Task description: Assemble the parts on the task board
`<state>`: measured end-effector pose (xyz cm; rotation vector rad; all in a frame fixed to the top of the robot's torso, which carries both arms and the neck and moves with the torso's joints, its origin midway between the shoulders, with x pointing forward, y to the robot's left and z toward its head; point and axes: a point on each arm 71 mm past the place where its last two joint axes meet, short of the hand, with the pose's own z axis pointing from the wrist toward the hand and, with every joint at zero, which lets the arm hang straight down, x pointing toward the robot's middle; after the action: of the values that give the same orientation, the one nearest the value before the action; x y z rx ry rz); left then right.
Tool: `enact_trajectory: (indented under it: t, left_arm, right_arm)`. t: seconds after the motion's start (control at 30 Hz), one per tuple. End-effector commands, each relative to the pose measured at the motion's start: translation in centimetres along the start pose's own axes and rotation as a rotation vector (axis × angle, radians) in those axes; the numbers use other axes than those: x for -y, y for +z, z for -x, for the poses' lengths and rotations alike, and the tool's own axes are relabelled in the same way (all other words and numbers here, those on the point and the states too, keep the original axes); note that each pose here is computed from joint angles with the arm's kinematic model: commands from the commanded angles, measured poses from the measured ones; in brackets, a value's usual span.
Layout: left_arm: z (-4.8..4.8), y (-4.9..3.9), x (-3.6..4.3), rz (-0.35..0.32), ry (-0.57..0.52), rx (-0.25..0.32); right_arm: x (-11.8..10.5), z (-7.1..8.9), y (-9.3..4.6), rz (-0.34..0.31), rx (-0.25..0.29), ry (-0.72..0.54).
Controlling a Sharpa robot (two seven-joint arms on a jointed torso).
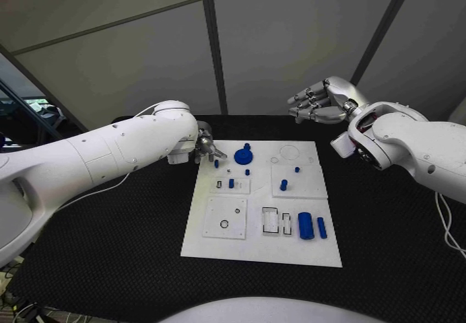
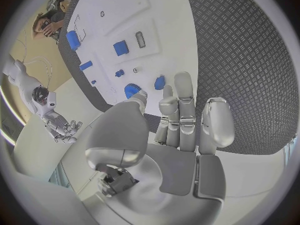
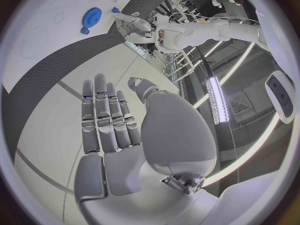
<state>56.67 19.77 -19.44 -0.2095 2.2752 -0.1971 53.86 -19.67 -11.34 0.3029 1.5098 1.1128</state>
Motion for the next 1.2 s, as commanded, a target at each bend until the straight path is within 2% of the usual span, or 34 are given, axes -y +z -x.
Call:
enact_trajectory:
  t: [0.03,1.2]
  left_arm:
    - [-0.14,0.08,0.15,-0.012,0.021,-0.016]
    - [-0.56,0.4,0.55,-0.014,0.032,-0.037]
  right_arm:
    - [-0.13,0.04,0.06,0.006,-0.005,0.004]
    - [-0.02,0.09,0.11,0.004,-0.004,0.003]
